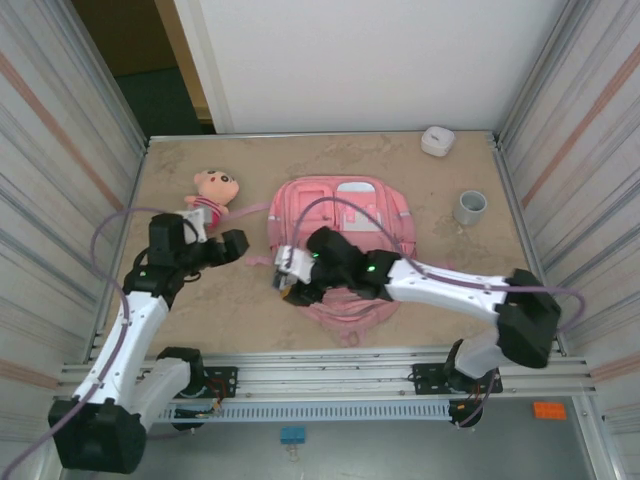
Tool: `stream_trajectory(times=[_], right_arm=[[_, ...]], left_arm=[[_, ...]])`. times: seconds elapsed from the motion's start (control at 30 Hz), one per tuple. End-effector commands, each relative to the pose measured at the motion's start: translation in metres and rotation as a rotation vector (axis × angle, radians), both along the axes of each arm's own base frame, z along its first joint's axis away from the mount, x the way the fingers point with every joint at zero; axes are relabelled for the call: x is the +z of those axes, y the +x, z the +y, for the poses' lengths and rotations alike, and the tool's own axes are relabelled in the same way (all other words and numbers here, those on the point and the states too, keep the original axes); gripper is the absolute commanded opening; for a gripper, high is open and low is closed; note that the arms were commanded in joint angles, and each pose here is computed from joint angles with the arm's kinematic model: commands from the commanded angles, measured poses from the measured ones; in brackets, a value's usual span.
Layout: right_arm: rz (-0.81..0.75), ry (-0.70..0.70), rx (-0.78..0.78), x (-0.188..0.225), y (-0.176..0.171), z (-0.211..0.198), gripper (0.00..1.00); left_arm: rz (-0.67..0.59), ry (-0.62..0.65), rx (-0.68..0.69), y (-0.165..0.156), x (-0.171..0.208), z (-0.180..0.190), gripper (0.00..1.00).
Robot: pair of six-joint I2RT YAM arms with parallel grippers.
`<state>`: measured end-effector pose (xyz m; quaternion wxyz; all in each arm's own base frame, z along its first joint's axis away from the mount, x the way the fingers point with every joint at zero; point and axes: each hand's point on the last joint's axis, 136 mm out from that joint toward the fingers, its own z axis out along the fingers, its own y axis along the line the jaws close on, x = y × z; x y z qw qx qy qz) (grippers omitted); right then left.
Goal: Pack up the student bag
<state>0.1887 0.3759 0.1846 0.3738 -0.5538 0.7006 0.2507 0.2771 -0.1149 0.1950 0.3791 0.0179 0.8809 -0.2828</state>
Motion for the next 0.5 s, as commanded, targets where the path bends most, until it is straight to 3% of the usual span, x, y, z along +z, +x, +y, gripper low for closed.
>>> stream_trajectory(times=[0.0, 0.3, 0.47], right_arm=[[0.013, 0.153, -0.138, 0.035, 0.018, -0.032, 0.47], [0.013, 0.306, -0.366, 0.066, 0.031, -0.129, 0.47], [0.005, 0.353, -0.516, 0.066, 0.033, -0.174, 0.47]], left_arm=[[-0.246, 0.222, -0.258, 0.008, 0.02, -0.034, 0.86], [-0.397, 0.479, -0.788, -0.012, -0.01, -0.141, 0.82], [-0.517, 0.722, -1.06, -0.04, -0.044, -0.197, 0.9]])
